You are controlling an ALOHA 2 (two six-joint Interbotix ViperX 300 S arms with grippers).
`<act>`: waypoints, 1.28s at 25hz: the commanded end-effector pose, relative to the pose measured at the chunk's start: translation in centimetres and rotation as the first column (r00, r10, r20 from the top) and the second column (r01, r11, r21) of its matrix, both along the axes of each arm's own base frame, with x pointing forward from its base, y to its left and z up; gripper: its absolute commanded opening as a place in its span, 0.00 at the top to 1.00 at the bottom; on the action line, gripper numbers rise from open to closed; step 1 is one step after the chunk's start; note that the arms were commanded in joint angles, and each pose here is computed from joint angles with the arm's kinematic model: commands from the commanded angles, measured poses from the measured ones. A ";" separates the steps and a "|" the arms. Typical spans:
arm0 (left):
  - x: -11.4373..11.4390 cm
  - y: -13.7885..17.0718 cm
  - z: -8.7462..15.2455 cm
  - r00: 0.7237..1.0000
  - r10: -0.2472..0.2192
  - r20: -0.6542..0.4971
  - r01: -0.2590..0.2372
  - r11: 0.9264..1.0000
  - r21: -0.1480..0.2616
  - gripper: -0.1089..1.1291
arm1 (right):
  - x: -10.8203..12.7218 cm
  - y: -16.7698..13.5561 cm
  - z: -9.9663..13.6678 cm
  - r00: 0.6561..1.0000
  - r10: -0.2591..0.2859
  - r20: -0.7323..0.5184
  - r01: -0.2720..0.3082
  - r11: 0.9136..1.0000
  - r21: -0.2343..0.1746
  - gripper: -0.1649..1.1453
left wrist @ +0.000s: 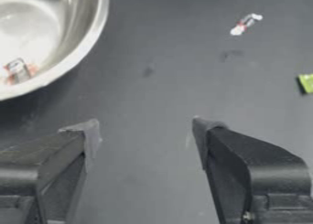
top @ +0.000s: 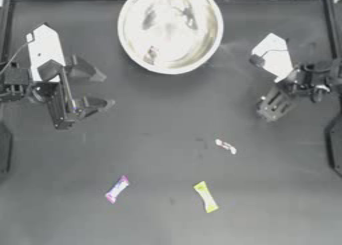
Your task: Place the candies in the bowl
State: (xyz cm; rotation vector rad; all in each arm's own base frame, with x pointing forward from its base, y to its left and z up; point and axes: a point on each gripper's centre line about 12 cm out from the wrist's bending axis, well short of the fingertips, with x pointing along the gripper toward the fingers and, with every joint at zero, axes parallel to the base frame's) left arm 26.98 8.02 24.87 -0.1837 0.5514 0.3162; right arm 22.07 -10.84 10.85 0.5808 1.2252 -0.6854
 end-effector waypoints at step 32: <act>-0.2 -0.1 0.5 1.000 0.001 0.018 -0.001 1.000 0.004 0.16 | 1.9 0.0 1.6 1.000 0.025 0.001 -0.025 1.000 -0.013 0.59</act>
